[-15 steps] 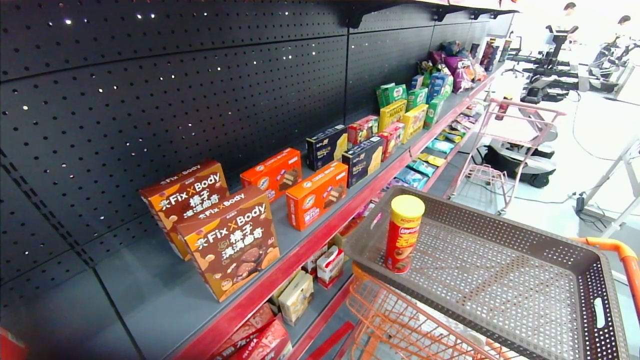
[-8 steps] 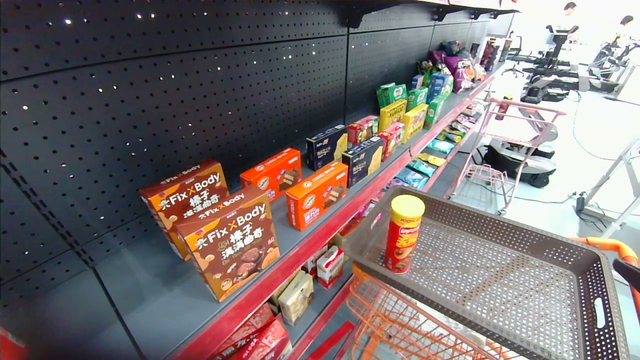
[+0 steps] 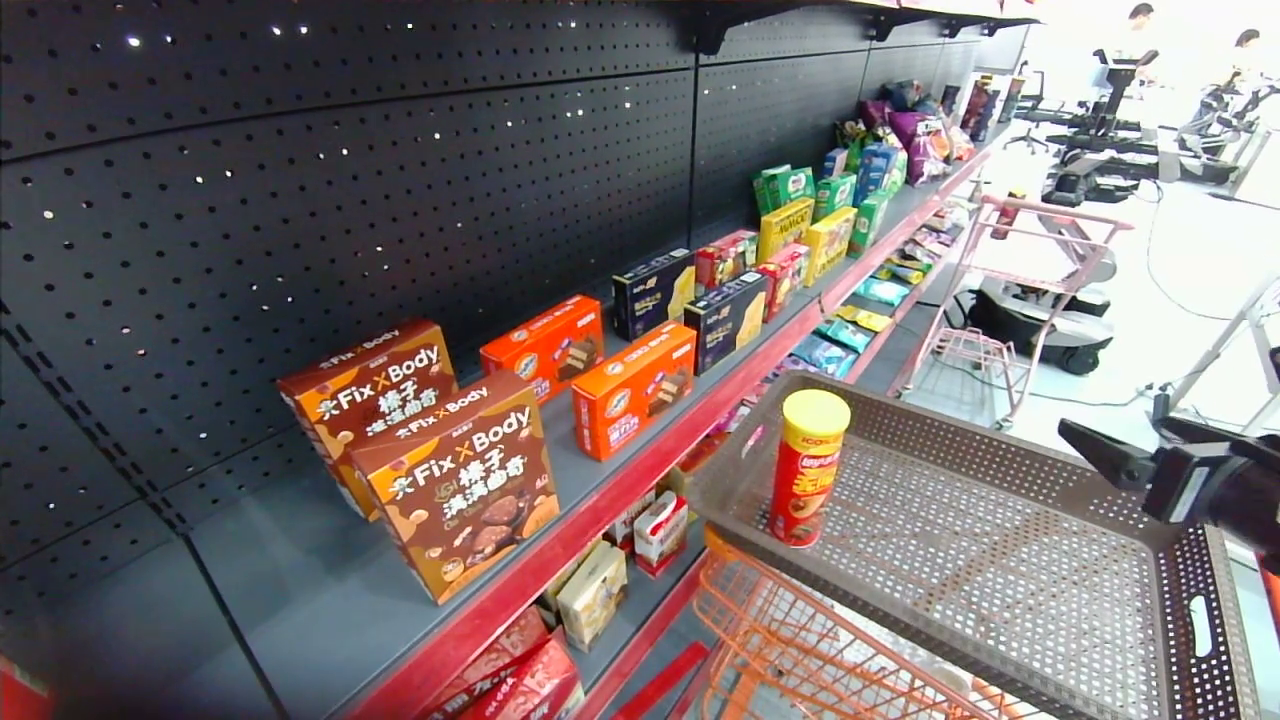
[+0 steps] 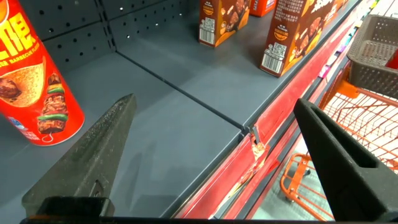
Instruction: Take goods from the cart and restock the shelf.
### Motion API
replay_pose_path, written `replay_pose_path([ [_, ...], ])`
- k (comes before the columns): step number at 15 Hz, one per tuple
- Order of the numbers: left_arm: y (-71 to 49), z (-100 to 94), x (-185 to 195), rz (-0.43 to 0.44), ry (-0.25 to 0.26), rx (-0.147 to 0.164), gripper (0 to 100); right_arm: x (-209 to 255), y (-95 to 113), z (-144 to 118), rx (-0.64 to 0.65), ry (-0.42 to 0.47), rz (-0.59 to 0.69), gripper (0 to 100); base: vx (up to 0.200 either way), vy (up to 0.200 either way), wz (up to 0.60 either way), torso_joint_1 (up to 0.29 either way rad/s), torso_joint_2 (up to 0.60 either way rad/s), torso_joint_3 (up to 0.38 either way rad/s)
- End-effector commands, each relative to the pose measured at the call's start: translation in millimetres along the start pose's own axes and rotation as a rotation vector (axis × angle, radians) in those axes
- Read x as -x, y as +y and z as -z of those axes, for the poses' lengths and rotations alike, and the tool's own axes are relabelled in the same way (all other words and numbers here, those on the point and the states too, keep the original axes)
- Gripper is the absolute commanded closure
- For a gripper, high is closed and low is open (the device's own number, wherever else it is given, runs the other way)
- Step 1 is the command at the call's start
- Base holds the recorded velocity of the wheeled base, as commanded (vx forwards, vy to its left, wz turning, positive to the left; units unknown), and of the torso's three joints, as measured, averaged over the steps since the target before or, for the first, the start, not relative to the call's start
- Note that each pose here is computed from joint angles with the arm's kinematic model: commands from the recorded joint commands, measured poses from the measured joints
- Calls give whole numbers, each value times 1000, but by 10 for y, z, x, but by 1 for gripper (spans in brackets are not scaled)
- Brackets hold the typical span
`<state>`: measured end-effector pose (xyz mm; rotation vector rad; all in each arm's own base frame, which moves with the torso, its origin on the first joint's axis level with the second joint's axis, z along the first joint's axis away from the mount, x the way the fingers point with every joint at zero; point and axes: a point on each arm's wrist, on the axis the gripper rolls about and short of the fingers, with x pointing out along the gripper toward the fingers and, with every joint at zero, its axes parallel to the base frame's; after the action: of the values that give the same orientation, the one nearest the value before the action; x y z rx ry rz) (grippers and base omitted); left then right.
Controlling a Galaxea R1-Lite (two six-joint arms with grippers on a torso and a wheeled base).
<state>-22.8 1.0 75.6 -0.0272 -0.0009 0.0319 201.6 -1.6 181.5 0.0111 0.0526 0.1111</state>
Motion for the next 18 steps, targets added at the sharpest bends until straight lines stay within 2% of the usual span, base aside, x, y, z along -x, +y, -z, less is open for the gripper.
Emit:
replay_pose_path([
  [1,0,-1,0,0,-1,0,0,-272,-42,303,-13,103,-57,0,0,0,0,0,0,0],
  [4,0,-1,0,0,-1,0,0,-198,-21,381,-17,129,-63,0,0,0,0,0,0,0],
  [7,0,1,0,0,0,0,0,-218,7,372,-26,107,-118,0,0,0,0,0,0,0],
  [9,0,-1,0,0,-1,0,0,-383,5,455,-44,64,-150,0,0,0,0,0,0,0],
  [10,0,-1,0,0,-1,0,0,-535,-71,506,-66,33,-184,0,0,0,0,0,0,0],
  [11,0,-1,0,0,-1,0,0,-617,-139,555,-63,35,-187,0,0,0,0,0,0,0],
  [13,0,1,0,0,0,0,0,-935,-233,842,-13,70,-191,0,0,0,0,0,0,0],
  [14,0,-1,0,0,-1,0,0,-1015,-226,886,-6,41,-215,0,0,0,0,0,0,0],
  [15,0,-1,0,0,-1,0,0,-1123,-191,907,5,-8,-328,0,0,0,0,0,0,0],
  [18,0,1,0,0,0,0,0,-1243,-45,956,10,-15,-486,0,0,0,0,0,0,0],
])
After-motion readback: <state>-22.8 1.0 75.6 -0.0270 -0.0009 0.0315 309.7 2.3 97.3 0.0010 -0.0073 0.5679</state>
